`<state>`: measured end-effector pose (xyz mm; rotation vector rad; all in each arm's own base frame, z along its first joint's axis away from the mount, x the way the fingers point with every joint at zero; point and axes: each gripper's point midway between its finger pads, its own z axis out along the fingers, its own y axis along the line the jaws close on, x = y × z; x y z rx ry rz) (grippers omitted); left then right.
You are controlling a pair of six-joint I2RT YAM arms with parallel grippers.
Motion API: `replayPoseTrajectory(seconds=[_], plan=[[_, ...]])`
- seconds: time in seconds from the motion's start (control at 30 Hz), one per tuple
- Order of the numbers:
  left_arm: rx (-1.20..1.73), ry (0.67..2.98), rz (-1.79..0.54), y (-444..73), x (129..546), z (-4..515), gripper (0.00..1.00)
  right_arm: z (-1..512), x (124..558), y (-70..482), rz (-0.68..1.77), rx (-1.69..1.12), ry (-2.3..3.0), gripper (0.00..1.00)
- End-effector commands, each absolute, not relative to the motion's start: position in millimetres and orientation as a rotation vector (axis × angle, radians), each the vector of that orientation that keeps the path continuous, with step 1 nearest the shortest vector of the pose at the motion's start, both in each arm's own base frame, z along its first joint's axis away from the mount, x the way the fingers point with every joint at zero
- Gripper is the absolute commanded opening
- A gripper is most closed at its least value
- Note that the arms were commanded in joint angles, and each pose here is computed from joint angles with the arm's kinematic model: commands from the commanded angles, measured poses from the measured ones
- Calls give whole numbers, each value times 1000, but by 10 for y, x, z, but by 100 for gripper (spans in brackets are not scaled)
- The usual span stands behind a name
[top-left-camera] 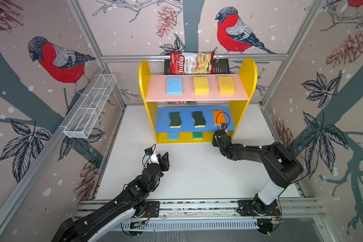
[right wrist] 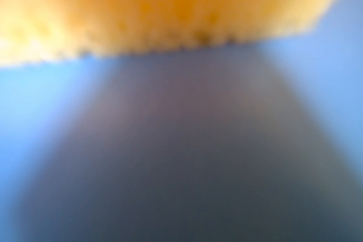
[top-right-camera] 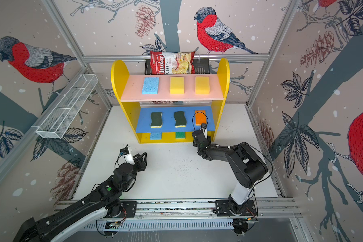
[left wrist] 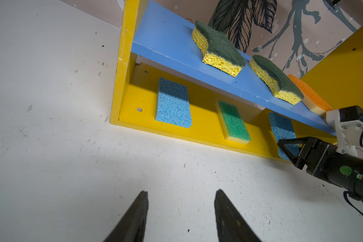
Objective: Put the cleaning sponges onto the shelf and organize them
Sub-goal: 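Push the light-blue sponge into the bottom tier with the right gripper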
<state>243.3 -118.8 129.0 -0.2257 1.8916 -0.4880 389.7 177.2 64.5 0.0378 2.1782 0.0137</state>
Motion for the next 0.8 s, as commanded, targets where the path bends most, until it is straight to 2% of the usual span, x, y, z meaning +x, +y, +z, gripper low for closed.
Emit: replayPoseTrajectory(seconds=[0.0, 0.37, 0.77], plan=[[-213, 1843, -516, -1225, 2463, 1404, 52, 656, 3953, 1782, 19, 40, 2168, 64], [-220, 1852, -511, -1229, 2474, 1376, 52, 564, 4040, 1771, 3, 36, 2186, 64], [-223, 1853, -507, -1217, 2468, 1340, 52, 437, 3887, 1840, -22, -36, 2230, 64]])
